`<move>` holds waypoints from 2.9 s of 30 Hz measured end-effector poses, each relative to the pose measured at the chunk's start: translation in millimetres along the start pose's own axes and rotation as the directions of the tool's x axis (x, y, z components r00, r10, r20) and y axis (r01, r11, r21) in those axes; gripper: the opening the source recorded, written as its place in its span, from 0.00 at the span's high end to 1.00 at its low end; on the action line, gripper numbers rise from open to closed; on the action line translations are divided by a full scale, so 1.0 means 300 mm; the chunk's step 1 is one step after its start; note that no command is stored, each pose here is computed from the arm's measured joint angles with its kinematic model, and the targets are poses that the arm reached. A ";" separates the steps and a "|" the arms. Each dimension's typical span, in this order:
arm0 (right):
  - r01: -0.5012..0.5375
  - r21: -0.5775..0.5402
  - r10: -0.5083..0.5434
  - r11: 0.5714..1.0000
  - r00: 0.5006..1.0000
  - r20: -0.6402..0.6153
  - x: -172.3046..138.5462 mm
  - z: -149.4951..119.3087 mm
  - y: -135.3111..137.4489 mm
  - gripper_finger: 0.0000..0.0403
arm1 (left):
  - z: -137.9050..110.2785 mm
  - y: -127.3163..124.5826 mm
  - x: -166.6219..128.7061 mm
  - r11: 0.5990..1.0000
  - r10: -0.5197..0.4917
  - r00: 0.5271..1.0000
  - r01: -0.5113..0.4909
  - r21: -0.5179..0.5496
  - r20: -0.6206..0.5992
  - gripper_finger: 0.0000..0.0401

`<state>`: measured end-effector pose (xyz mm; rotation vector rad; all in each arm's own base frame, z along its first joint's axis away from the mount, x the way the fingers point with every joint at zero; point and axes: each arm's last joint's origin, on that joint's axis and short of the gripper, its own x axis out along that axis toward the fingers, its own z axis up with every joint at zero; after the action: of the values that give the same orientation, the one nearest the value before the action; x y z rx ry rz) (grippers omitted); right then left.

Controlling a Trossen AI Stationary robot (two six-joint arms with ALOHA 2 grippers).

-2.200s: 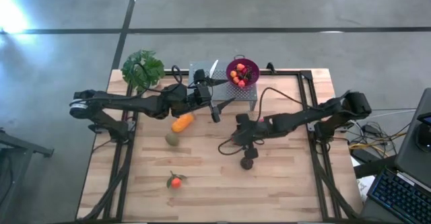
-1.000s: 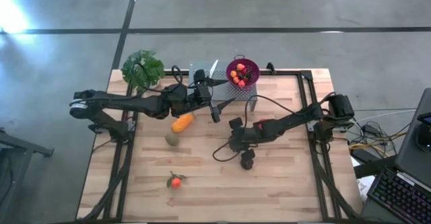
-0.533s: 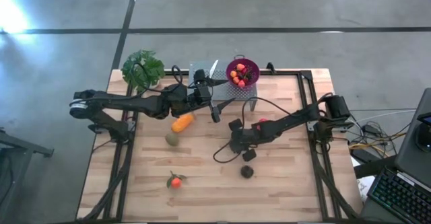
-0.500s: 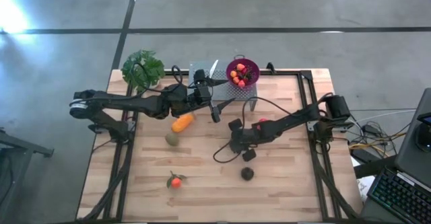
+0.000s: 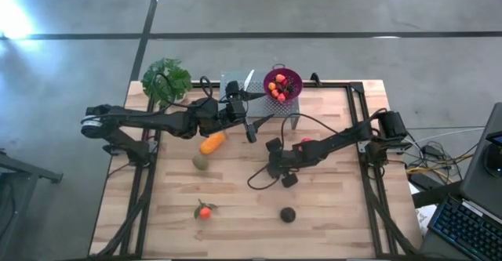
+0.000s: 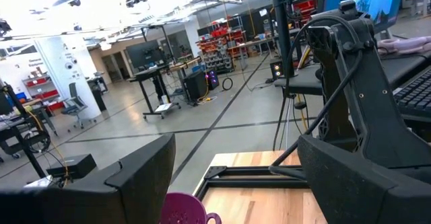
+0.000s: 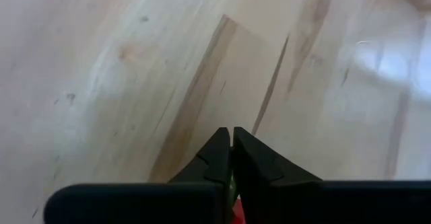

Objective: Pick & Place Fruit
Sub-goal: Put the red strawberry into the violet strainer bowl on the shelf

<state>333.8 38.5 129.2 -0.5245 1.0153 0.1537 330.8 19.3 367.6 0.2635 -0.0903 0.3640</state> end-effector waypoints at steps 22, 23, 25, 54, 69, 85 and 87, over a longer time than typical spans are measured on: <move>0.054 0.081 -0.064 0.995 0.990 0.130 -0.267 0.087 -0.110 0.98 | 0.000 0.000 0.000 1.000 0.000 1.000 0.000 -0.003 0.000 0.21; 0.063 0.099 -0.077 0.993 0.986 0.147 -0.295 0.082 -0.122 0.98 | 0.000 0.000 0.000 1.000 0.000 1.000 0.000 -0.003 0.000 0.21; 0.086 0.140 -0.112 0.986 0.976 0.187 -0.355 0.068 -0.149 0.98 | 0.000 0.000 0.000 1.000 0.000 1.000 0.000 -0.003 0.000 0.21; 0.152 0.502 -0.339 0.851 0.890 0.305 -0.742 -0.132 -0.586 0.98 | 0.000 0.000 0.000 1.000 -0.003 1.000 0.003 -0.009 0.002 0.21; 0.118 0.538 -0.300 0.835 0.916 0.265 -0.666 -0.210 -0.737 0.98 | 0.000 0.000 0.000 1.000 -0.003 1.000 0.003 -0.008 0.001 0.21; 0.091 0.540 -0.297 0.837 0.904 0.308 -0.584 -0.275 -0.816 0.98 | 0.000 0.000 0.000 1.000 -0.004 1.000 0.004 -0.007 0.000 0.21; 0.100 0.537 -0.305 0.838 0.901 0.309 -0.567 -0.284 -0.821 0.98 | 0.000 0.000 0.000 1.000 -0.004 1.000 0.004 -0.007 -0.001 0.21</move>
<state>266.9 -196.4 322.1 -0.1004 0.5675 -0.2038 330.9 19.3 367.5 0.2570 -0.0904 0.3598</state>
